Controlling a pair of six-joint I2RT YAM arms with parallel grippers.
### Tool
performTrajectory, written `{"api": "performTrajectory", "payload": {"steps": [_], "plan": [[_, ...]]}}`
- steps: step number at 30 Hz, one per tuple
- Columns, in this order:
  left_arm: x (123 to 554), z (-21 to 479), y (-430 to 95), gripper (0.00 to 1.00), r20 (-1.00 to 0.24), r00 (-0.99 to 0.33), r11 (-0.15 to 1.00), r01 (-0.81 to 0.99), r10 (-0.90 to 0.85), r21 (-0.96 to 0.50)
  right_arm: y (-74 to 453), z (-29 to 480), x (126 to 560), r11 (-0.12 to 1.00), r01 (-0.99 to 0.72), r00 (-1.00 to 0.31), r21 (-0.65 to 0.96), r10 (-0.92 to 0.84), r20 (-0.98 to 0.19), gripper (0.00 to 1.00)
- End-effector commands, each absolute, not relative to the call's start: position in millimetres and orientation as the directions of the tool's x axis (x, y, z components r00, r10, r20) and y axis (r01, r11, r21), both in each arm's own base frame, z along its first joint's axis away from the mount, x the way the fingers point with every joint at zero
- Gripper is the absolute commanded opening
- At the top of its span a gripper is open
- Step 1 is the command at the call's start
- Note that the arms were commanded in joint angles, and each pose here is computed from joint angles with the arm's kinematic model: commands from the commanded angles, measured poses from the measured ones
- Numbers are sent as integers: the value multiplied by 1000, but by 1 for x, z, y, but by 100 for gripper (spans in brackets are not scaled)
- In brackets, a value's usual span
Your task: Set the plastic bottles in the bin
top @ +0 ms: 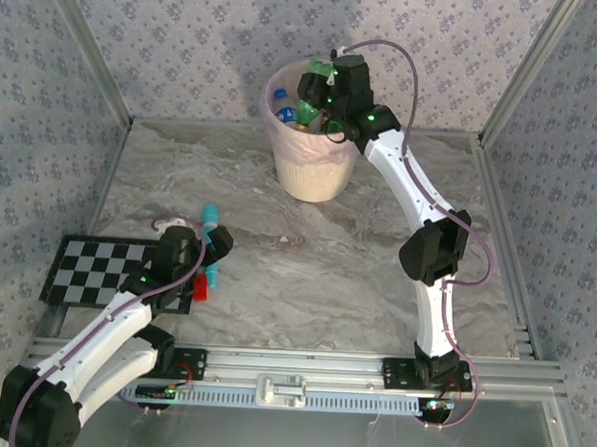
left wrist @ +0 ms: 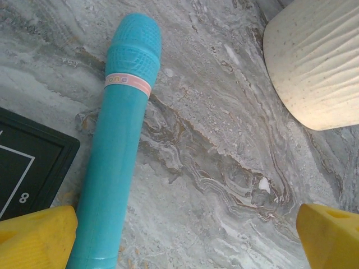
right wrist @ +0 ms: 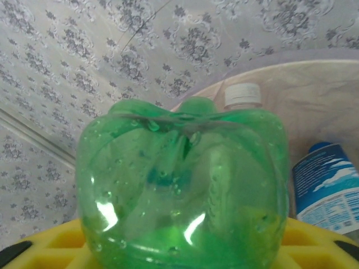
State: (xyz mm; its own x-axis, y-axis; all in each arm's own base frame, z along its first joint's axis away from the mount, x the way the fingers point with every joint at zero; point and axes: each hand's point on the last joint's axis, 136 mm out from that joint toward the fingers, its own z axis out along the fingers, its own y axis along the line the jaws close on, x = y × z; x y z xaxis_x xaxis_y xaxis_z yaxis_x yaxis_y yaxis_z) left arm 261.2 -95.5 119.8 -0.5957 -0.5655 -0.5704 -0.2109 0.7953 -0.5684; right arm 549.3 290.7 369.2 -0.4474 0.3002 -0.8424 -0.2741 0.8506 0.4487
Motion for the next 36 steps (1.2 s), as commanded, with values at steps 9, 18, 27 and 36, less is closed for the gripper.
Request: {"api": "performTrajectory", "payload": {"steps": [9,18,27,36], "plan": [[263,121,-91,100,-566,-576,783,-238,-590,-574,287,408,538,866,-320,-368,385,261,-892,100],[265,126,-89,100,-583,-567,793,-236,-582,-562,272,420,519,887,-313,-350,341,226,-909,100],[278,163,-58,100,-758,-478,897,-234,-443,-376,226,400,472,937,-238,-352,255,161,-922,100],[295,174,-11,100,-831,-378,892,-362,-407,-272,124,325,400,984,-39,-392,175,146,-908,100]]}}
